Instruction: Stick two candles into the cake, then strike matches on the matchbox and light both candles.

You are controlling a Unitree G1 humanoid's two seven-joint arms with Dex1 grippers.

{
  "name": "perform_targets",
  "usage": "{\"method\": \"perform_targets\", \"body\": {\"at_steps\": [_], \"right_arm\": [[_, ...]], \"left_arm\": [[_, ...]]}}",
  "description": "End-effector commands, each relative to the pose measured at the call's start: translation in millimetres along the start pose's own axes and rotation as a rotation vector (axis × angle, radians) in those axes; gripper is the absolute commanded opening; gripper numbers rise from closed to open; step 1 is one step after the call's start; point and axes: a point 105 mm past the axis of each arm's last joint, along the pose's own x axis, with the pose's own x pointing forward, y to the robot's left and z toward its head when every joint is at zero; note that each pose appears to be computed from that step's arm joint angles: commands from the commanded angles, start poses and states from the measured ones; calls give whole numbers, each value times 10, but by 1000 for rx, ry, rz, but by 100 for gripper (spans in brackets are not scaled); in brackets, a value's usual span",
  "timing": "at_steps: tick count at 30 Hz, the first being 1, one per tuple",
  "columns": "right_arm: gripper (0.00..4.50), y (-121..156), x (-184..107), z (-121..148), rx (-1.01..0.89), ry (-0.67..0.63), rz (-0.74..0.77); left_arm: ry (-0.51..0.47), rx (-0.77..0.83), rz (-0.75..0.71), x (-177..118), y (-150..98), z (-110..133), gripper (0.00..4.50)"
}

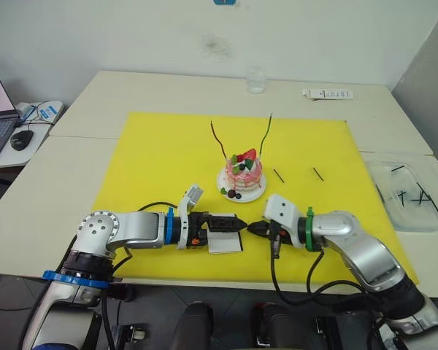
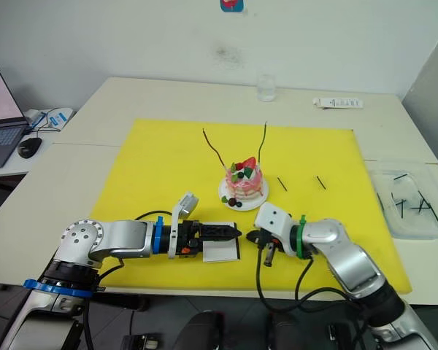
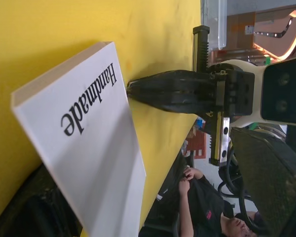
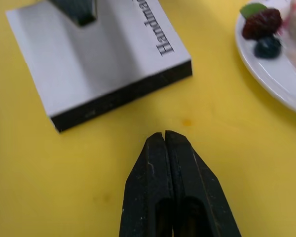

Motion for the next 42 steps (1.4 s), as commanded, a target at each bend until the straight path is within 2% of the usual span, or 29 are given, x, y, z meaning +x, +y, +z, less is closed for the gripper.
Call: {"method": "perform_targets", "body": {"at_steps": [1,9,12,24,25,28,31,35,38,42], "right_arm": [[3,-37,-100,-50,16,11,-40],[3,-19,-90,-63,28,4,-48],[0,-27,-78,-65,30,3,-50],[0,-27,-75,-68,32,-1,-47],[0,-27,-81,-69,32,-1,-47],[0,-41,-106,-58,36,-5,-50],[0,-67,-157,0,50,-31,-59],[0,-210,-317,221,88,-156,-136],[0,-366,-431,350,119,-247,-249],[0,-556,-450,363,134,-288,-403]], "left_arm": [[17,-14,42,-14,95,-97,450],[-23,-29,60,-68,145,-126,450],[-42,-35,61,-69,150,-121,389],[-53,-23,39,-57,101,-119,17],[-53,-19,33,-59,87,-117,3],[-56,10,-17,-76,-10,-85,3],[-70,88,-114,-139,-236,4,3],[-55,281,-243,-360,-593,47,3],[-73,469,-191,-411,-600,48,3],[-161,696,-142,-353,-582,66,3]]}}
